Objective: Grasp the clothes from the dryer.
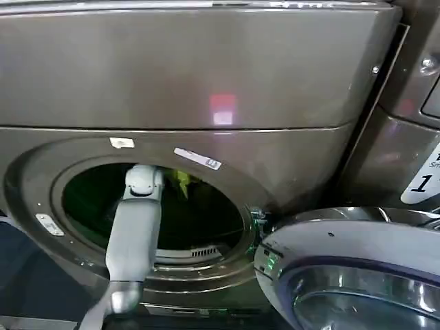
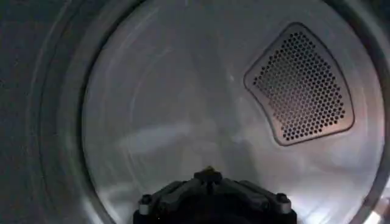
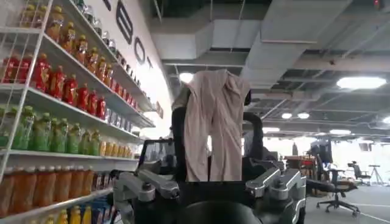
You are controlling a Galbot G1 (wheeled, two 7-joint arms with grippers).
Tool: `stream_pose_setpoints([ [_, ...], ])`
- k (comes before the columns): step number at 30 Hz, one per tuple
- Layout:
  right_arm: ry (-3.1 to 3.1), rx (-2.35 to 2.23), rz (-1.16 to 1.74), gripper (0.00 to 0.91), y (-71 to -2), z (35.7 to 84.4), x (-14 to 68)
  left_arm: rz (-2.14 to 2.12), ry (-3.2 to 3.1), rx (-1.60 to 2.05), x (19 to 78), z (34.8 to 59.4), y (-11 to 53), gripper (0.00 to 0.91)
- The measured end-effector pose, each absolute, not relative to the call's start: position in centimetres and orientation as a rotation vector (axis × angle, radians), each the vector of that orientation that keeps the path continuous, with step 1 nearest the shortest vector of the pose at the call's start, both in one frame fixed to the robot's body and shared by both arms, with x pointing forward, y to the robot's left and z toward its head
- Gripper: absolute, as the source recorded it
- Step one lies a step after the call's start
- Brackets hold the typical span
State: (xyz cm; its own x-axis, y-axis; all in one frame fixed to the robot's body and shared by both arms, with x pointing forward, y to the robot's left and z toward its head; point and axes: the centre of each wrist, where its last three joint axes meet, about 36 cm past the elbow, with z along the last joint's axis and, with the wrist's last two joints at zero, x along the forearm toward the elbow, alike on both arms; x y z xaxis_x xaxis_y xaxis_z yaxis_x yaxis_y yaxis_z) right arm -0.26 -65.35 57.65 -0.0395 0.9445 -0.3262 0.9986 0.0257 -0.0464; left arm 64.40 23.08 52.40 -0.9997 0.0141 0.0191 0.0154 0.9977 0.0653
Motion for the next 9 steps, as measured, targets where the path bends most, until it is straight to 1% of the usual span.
stream_pose_setpoints([
  [9, 2.096, 2.03, -0.387, 0.907, -65.21, 57.83, 0.06, -0.103, -3.121, -0.027, 64.56, 52.38, 23.2, 0.0],
])
